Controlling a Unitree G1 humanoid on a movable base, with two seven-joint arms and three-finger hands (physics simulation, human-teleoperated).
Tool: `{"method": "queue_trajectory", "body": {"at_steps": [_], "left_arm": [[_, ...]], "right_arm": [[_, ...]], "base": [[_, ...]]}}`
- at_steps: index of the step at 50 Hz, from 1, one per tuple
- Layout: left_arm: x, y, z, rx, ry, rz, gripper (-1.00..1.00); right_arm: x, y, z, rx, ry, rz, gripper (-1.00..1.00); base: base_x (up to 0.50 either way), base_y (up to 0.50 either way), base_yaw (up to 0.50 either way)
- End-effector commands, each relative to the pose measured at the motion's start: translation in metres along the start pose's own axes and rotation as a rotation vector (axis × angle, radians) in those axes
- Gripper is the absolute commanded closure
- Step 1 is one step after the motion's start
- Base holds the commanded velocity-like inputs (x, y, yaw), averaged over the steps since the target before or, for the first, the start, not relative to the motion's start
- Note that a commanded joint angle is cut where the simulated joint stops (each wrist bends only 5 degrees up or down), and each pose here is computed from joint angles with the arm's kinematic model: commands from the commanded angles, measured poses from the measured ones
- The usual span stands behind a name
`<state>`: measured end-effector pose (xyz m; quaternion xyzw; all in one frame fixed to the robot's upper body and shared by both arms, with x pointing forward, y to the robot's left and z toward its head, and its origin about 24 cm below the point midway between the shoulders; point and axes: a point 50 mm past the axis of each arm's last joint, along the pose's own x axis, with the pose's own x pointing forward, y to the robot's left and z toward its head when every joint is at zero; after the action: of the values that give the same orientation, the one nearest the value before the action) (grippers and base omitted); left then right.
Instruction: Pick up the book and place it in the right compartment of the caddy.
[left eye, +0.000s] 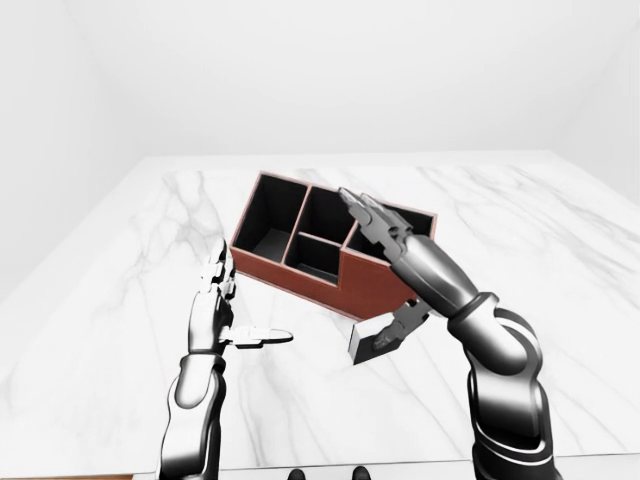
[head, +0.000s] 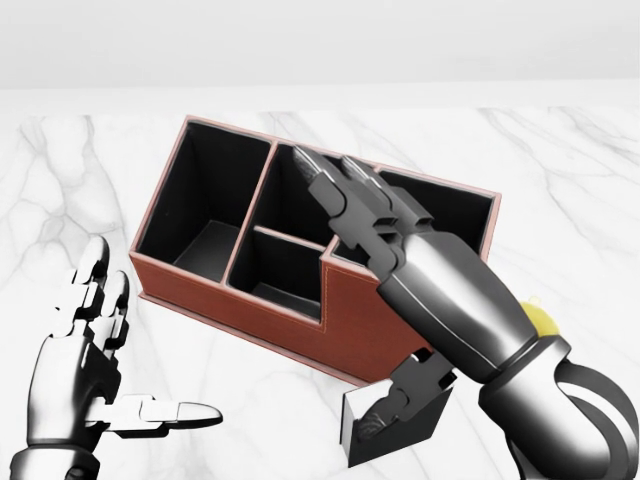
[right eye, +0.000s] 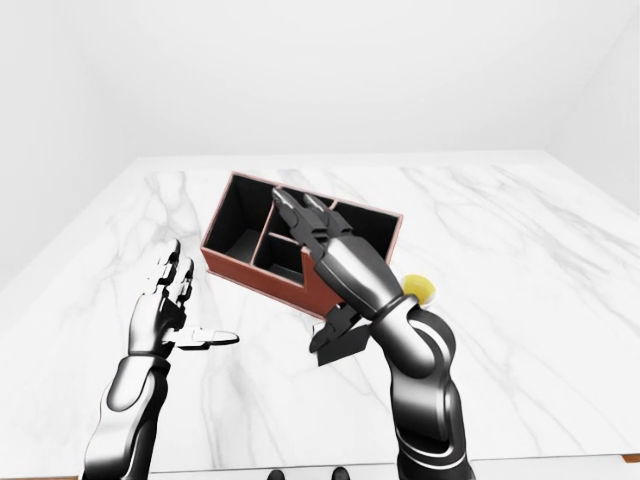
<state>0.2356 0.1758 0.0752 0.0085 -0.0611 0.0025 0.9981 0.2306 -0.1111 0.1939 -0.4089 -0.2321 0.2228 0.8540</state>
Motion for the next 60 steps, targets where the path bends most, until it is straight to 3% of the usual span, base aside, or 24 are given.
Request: {"method": "queue_trajectory", "body": {"at_steps": [1,13,15,25,60], "left_arm": [[0.001,0.0,-0.001,-0.001,0.001,0.001,-1.0],[0.0,0.0,-0.002,0.001,0.001,-0.002,-1.0],[0.0,-0.001,-0.003,0.001,0.001,-0.003,-1.0],[-0.001,-0.002,-0.004,0.0,0.003,-0.006,-1.0],[-0.002,-0.005,-0.009,-0.003,0.012,-0.006,-1.0]], "right_arm": [[-0.007,0.001,0.013,-0.047,-0.016,-0.02,-1.0],[-0.014,0.009,0.018,-0.093,0.03,-0.016,-1.0],[-0.016,0.012,0.018,-0.097,0.042,-0.012,-0.81],[-0.023,0.022,0.014,-0.094,0.094,0.022,-0.54],[-0.02,0.056,-0.004,-0.149,0.248,0.168,-0.47]], "base": [[0.0,0.0,0.0],[0.0,0.0,0.0],[0.0,0.0,0.0],[0.0,0.0,0.0],[0.0,0.0,0.0]]}}
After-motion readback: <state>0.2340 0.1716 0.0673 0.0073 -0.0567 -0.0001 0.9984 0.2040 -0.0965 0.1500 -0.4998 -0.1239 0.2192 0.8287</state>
